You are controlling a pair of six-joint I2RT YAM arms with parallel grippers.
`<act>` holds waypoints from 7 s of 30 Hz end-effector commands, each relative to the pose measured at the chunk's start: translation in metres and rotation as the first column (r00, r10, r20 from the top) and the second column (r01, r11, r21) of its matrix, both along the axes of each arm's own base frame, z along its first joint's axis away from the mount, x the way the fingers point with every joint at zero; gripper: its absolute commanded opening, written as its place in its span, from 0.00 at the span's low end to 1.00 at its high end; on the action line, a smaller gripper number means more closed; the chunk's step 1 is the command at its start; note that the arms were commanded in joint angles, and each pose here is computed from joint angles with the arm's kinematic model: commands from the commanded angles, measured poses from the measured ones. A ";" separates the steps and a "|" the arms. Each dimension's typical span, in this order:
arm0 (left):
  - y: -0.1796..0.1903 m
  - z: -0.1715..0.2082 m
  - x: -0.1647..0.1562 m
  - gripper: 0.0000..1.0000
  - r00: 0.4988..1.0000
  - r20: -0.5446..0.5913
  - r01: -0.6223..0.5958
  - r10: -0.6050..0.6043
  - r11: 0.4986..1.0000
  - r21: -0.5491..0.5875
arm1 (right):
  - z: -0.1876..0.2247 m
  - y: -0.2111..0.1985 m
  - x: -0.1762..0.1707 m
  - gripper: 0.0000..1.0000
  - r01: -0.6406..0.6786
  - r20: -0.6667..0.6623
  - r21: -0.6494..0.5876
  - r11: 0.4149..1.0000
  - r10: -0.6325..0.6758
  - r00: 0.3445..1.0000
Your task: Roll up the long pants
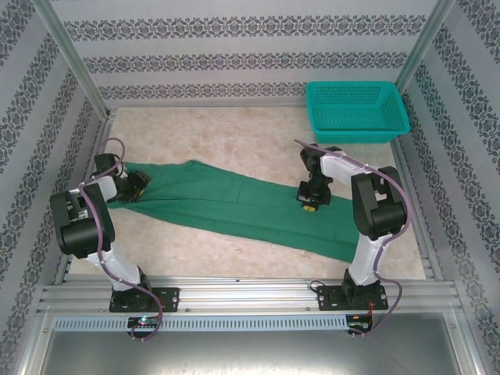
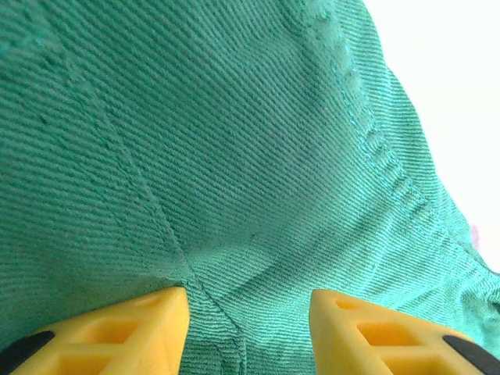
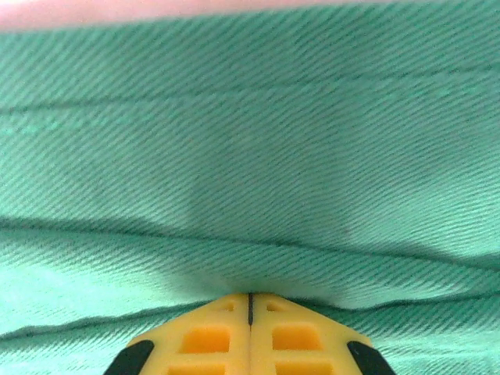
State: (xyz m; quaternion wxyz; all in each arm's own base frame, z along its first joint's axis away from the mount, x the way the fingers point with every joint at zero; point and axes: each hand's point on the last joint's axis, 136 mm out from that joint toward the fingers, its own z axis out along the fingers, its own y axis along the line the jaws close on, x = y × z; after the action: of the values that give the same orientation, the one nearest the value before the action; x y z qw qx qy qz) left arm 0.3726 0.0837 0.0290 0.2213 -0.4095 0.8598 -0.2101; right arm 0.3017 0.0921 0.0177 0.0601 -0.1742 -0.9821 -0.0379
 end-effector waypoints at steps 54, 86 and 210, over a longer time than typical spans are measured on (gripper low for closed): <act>-0.120 0.091 0.017 1.00 0.927 0.036 0.341 -0.374 0.878 0.337 | -0.004 0.010 0.042 0.00 -0.012 0.085 -0.049 0.999 0.016 0.996; -0.033 -0.038 -0.058 0.95 0.938 -0.347 0.049 0.023 0.979 0.197 | 0.043 -0.185 0.004 0.96 0.382 0.097 -0.182 0.906 -0.370 0.924; -0.021 -0.021 -0.028 0.91 0.961 -0.277 0.063 -0.004 0.977 0.202 | 0.205 -0.172 -0.066 0.00 0.461 0.437 -0.175 0.870 -0.352 0.828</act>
State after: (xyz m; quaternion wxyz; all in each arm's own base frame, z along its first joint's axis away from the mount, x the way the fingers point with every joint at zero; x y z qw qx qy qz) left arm 0.3576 0.0525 0.0286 0.1636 -0.3751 0.9089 -0.0799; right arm 0.2722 -0.0815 0.2249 -0.2041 -0.3595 -0.9101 0.0291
